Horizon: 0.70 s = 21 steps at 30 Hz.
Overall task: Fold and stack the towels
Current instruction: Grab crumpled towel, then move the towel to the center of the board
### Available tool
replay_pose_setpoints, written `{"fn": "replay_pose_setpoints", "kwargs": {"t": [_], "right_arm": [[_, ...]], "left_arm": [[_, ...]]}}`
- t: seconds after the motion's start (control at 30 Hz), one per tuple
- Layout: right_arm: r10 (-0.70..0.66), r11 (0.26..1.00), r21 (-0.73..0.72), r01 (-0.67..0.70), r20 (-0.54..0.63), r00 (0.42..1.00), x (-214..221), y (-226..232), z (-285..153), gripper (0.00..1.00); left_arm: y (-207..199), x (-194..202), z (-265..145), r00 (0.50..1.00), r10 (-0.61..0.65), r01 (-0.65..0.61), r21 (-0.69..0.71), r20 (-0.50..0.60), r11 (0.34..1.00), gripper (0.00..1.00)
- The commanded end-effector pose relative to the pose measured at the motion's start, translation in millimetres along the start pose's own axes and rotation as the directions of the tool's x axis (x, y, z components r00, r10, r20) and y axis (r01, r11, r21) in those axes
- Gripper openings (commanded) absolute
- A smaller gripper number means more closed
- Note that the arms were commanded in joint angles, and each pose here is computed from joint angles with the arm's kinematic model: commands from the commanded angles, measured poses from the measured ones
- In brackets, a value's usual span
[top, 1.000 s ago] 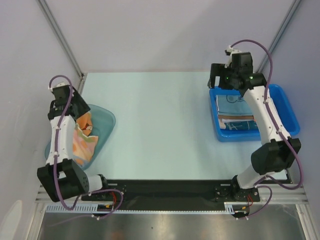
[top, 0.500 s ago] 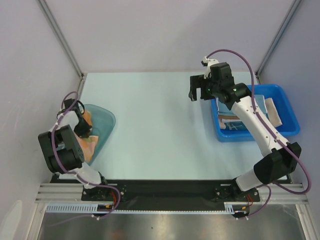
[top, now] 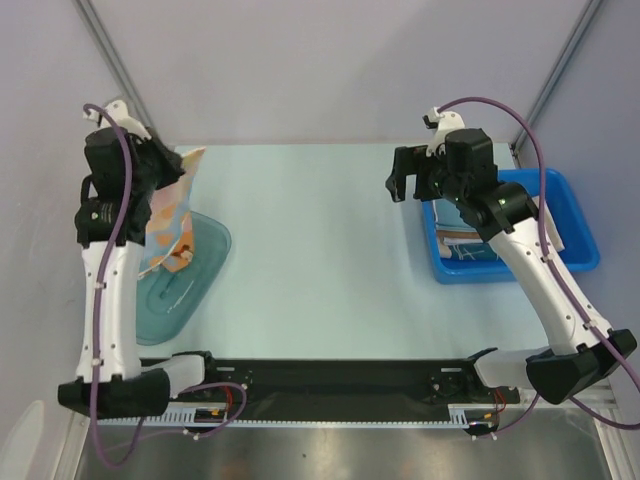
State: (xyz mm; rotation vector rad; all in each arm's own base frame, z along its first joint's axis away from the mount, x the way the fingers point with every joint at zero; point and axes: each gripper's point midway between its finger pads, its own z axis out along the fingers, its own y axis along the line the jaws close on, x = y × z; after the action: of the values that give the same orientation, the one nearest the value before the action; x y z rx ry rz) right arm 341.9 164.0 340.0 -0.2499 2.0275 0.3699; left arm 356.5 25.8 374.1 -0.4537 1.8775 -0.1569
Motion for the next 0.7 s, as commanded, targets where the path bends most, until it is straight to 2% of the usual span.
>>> {"fn": "replay_pose_setpoints", "kwargs": {"t": [0.0, 0.03, 0.13, 0.17, 0.2, 0.27, 0.3, 0.33, 0.4, 0.43, 0.47, 0.5, 0.53, 0.57, 0.67], "right_arm": [[0.039, 0.999, -0.029, -0.038, 0.028, 0.999, -6, 11, -3, 1.00], [0.045, 0.999, -0.031, -0.044, 0.024, 0.999, -5, 12, -3, 1.00], [0.056, 0.996, -0.066, -0.055, 0.015, 0.998, -2, 20, -6, 1.00], [0.058, 0.996, -0.064, -0.058, 0.006, 0.998, 1, 20, -7, 1.00], [0.065, 0.996, -0.055, -0.065, 0.000, 0.998, 3, 19, -7, 1.00], [0.065, 0.997, -0.048, -0.065, -0.009, 0.998, 8, 18, -10, 1.00], [0.062, 0.997, -0.048, -0.063, -0.017, 0.998, 11, 18, -11, 1.00], [0.063, 0.998, 0.001, -0.063, -0.025, 0.998, 16, 9, -12, 1.00], [0.065, 0.998, 0.017, -0.065, -0.035, 0.997, 21, 6, -13, 1.00], [0.064, 0.998, 0.016, -0.064, -0.046, 0.997, 25, 6, -13, 1.00], [0.066, 0.998, 0.014, -0.065, -0.058, 0.996, 28, 6, -14, 1.00], [0.067, 0.998, 0.014, -0.066, -0.066, 0.996, 31, 7, -14, 1.00], [0.072, 0.997, 0.005, -0.072, -0.084, 0.994, 37, 8, -13, 0.99], [0.071, 0.997, -0.010, -0.072, -0.088, 0.994, 40, 11, -11, 0.97], [0.077, 0.994, -0.068, -0.085, -0.110, 0.991, 49, 22, 2, 0.86]], "left_arm": [[-93, 1, -38, 0.999, 0.037, -0.033, 0.364, -0.004, 0.931, 0.00], [-122, 4, -56, 0.999, 0.046, -0.030, 0.500, -0.020, 0.865, 0.00], [-178, 13, -91, 0.998, 0.049, -0.008, 0.699, -0.039, 0.715, 0.00], [-194, 23, -105, 0.995, 0.076, -0.001, 0.766, -0.063, 0.643, 0.00], [-212, 34, -117, 0.992, 0.090, 0.020, 0.811, -0.089, 0.584, 0.00], [-224, 73, -124, 0.977, 0.134, 0.073, 0.847, -0.168, 0.527, 0.00], [-244, 91, -142, 0.971, 0.144, 0.106, 0.884, -0.191, 0.454, 0.00], [-241, 134, -138, 0.949, 0.183, 0.148, 0.875, -0.257, 0.462, 0.00], [-255, 181, -150, 0.934, 0.207, 0.178, 0.881, -0.291, 0.439, 0.00], [-241, 226, -140, 0.903, 0.243, 0.201, 0.848, -0.355, 0.491, 0.00], [-241, 238, -141, 0.906, 0.232, 0.208, 0.851, -0.353, 0.482, 0.00], [-237, 258, -142, 0.892, 0.219, 0.241, 0.828, -0.395, 0.507, 0.00], [-219, 296, -136, 0.865, 0.240, 0.258, 0.801, -0.441, 0.540, 0.01], [-218, 301, -138, 0.871, 0.226, 0.270, 0.810, -0.436, 0.521, 0.08], [-195, 335, -132, 0.831, 0.264, 0.266, 0.768, -0.489, 0.582, 0.30]]}}
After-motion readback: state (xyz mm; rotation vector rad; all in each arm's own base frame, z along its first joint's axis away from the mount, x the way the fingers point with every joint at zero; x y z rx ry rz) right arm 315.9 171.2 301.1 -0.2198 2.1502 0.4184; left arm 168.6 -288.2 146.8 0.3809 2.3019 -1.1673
